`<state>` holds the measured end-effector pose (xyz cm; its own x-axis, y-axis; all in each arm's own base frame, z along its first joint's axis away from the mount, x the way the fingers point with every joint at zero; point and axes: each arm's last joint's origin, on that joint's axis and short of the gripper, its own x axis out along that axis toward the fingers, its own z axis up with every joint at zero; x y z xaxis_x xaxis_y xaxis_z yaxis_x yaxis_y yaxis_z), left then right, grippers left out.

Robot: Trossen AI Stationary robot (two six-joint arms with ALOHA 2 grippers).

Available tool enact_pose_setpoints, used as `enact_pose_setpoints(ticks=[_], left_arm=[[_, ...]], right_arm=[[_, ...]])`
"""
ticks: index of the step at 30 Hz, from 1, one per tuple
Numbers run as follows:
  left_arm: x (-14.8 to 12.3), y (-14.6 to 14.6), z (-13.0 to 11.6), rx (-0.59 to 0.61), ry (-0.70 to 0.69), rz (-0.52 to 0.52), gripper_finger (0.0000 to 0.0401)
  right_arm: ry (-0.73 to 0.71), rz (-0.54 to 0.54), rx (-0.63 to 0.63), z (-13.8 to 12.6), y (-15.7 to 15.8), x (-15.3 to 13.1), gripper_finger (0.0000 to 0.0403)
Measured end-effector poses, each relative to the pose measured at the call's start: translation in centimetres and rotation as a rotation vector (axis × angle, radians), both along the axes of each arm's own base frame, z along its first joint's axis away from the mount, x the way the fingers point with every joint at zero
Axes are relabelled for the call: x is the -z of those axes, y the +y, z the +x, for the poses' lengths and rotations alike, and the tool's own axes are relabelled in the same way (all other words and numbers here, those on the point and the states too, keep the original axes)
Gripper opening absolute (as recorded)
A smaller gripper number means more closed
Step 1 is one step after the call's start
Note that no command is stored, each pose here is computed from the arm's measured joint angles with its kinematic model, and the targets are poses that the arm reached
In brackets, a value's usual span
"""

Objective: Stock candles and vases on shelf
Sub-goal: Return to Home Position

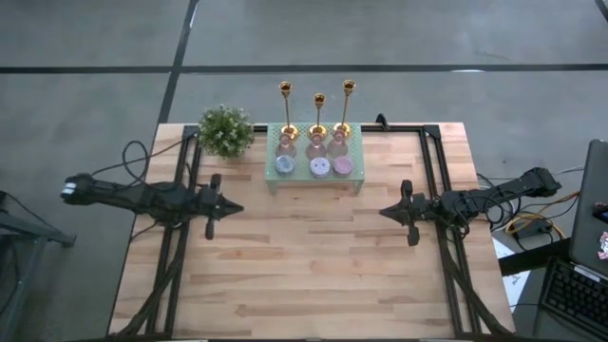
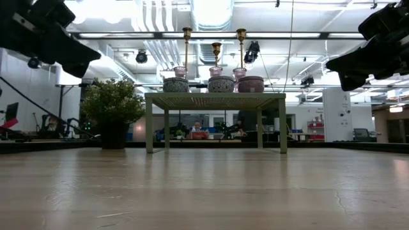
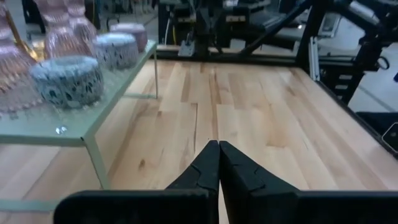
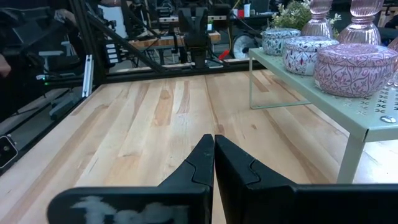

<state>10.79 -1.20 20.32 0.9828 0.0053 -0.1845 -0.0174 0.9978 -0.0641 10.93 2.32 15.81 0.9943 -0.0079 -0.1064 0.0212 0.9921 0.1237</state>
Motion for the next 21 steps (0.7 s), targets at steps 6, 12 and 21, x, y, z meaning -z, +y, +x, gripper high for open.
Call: enact_pose_setpoints(ticks=[6,12,21], left_arm=[[0.5,0.2,-1.0,0.004,-0.063,0.018,0.0008],[1.4,0.3,-1.8,0.004,-0.114,0.024,0.0009],[3.0,0.2,-1.4,0.001,-0.146,0.029,0.0009]], right_arm=[[0.0,0.0,0.0,0.0,0.0,0.0,0.0008],[0.0,0.0,0.0,0.0,0.0,0.0,0.0008],[0.0,0.0,0.0,0.0,0.0,0.0,0.0008]])
